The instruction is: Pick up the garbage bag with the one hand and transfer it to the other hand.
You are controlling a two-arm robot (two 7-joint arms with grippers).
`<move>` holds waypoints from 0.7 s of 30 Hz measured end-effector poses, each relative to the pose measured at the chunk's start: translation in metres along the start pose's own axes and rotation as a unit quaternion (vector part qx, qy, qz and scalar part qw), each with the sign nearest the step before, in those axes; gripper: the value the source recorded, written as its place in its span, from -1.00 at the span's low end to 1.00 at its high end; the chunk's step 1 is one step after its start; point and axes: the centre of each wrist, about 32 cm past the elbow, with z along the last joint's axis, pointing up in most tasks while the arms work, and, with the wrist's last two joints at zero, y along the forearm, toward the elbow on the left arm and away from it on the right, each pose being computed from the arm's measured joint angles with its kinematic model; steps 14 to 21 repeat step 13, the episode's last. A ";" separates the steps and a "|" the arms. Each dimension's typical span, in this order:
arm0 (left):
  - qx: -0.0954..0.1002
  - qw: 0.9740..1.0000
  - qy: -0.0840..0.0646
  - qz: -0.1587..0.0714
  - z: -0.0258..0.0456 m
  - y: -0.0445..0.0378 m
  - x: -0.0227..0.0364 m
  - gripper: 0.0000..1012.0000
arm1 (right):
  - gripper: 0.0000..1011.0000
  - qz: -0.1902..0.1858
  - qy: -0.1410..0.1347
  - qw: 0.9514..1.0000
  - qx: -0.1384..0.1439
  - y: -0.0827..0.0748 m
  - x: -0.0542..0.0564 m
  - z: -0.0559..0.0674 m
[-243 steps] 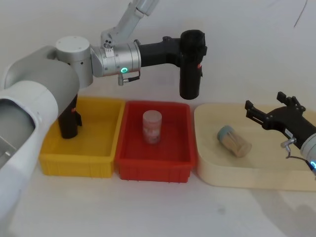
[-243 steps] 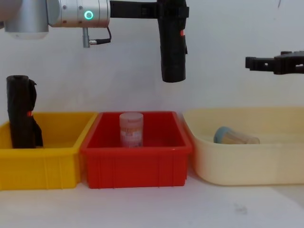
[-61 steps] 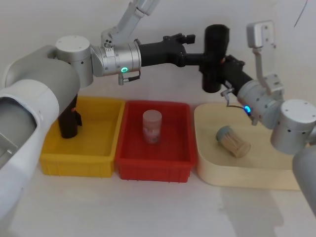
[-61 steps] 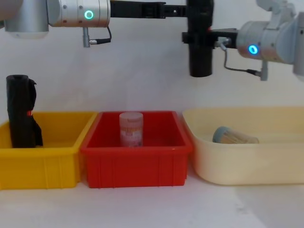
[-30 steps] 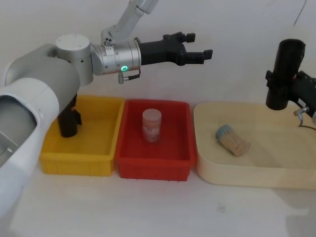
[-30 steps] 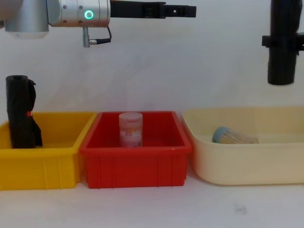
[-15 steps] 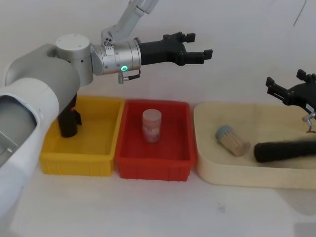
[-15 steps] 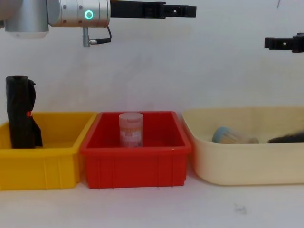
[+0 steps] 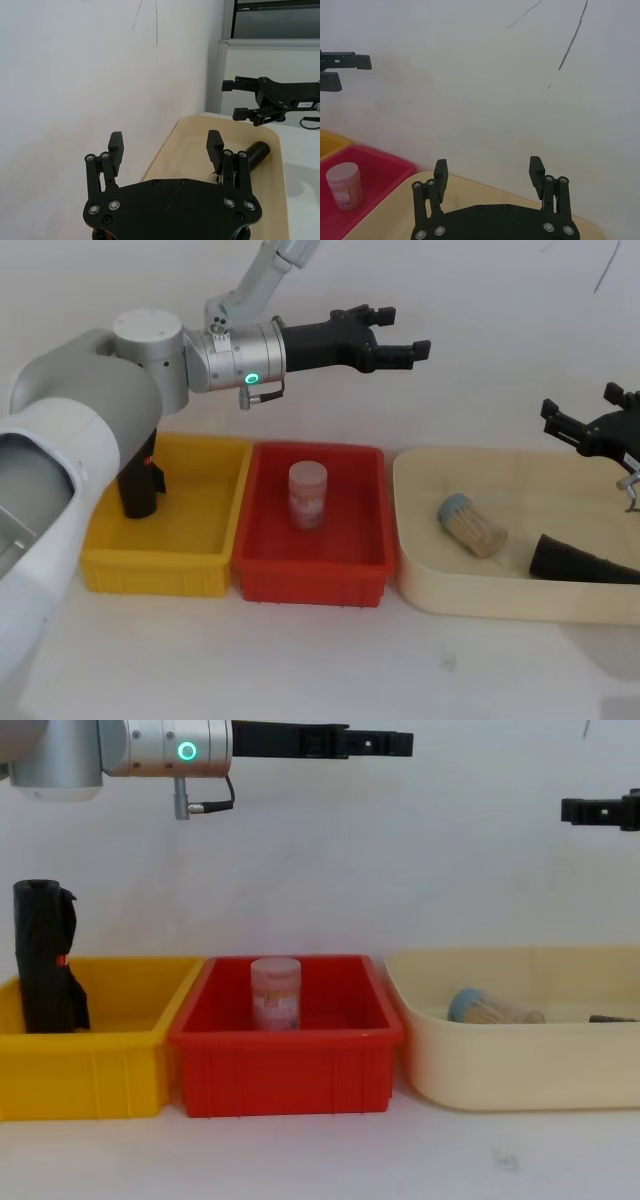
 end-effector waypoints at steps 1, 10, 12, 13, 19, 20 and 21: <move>0.000 1.000 0.000 0.000 0.0000 0.0000 0.0000 0.98 | 0.98 0.000 0.000 1.000 0.000 0.000 0.000 0.000; 0.000 1.000 0.000 0.000 0.0000 0.0000 0.0000 0.98 | 0.98 0.001 -0.001 1.000 -0.001 -0.001 0.000 0.000; 0.000 1.000 0.000 0.000 0.0000 0.0000 0.0000 0.98 | 0.98 0.001 0.000 1.000 -0.001 -0.001 0.000 0.000; 0.000 1.000 0.000 0.000 0.0000 0.0000 0.0000 0.98 | 0.98 0.001 0.000 1.000 -0.001 -0.001 0.000 0.000; 0.000 1.000 0.000 0.000 0.0000 0.0000 0.0000 0.98 | 0.98 0.001 0.000 1.000 -0.001 -0.001 0.000 0.000; 0.000 1.000 0.000 0.000 0.0000 0.0000 0.0000 0.98 | 0.98 0.001 0.000 1.000 -0.001 -0.001 0.000 0.000; 0.000 1.000 0.000 0.000 0.0000 0.0000 0.0000 0.98 | 0.98 0.001 0.000 1.000 -0.001 -0.001 0.000 0.000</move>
